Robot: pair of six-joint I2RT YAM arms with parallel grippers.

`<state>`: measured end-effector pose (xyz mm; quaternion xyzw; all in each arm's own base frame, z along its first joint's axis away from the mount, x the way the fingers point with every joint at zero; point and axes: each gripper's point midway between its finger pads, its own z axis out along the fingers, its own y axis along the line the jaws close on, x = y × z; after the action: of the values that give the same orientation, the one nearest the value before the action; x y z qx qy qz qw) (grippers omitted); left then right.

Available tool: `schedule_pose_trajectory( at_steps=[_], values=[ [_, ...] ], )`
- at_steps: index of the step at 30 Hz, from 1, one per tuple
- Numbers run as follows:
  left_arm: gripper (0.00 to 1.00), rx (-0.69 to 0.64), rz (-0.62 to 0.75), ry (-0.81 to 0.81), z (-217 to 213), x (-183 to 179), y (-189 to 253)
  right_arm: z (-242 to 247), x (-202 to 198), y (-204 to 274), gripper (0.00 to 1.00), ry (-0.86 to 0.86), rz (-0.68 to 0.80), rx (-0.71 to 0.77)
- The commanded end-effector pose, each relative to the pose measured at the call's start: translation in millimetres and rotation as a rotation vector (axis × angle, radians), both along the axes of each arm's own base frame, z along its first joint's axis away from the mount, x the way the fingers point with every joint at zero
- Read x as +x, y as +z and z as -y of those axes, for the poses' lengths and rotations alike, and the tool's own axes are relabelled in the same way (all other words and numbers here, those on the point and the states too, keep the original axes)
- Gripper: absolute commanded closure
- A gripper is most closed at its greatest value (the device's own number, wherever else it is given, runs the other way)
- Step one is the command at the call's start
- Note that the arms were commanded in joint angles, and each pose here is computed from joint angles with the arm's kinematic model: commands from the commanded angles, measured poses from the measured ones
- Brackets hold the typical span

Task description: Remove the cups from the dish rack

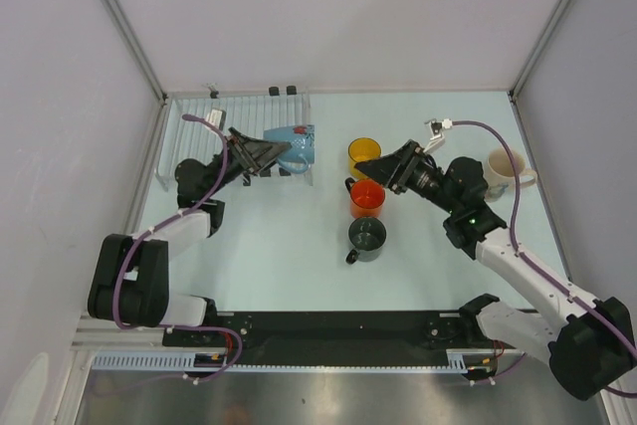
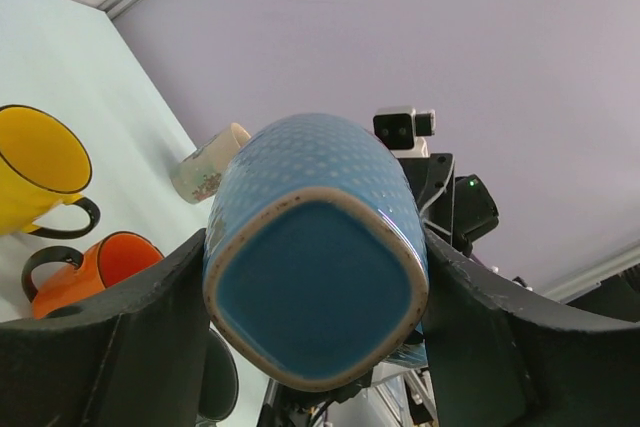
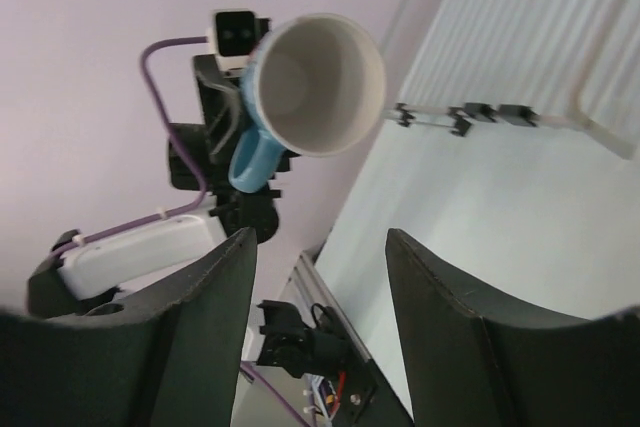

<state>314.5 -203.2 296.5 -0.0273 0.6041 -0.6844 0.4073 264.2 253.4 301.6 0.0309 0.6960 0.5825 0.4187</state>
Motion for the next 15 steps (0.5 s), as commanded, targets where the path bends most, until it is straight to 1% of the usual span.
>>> schedule_pose_trajectory(
  at_steps=[1, 2, 8, 9, 15],
  values=[
    [1.00, -0.047, 0.211, -0.043, 3, -30, 46, -14, -15, 63, 0.40, 0.106, 0.169, 0.161],
    [1.00, -0.046, 0.210, -0.043, 3, -31, 46, -16, -13, 72, 0.40, 0.107, 0.187, 0.166],
    [1.00, -0.038, 0.188, -0.073, 13, -37, 34, -38, 8, 73, 0.41, 0.126, 0.193, 0.150],
    [1.00, -0.038, 0.185, -0.080, 15, -39, 33, -40, 9, 79, 0.40, 0.133, 0.206, 0.160],
    [1.00, -0.034, 0.179, -0.113, 23, -48, 28, -60, 21, 70, 0.40, 0.168, 0.183, 0.153]
  ],
)
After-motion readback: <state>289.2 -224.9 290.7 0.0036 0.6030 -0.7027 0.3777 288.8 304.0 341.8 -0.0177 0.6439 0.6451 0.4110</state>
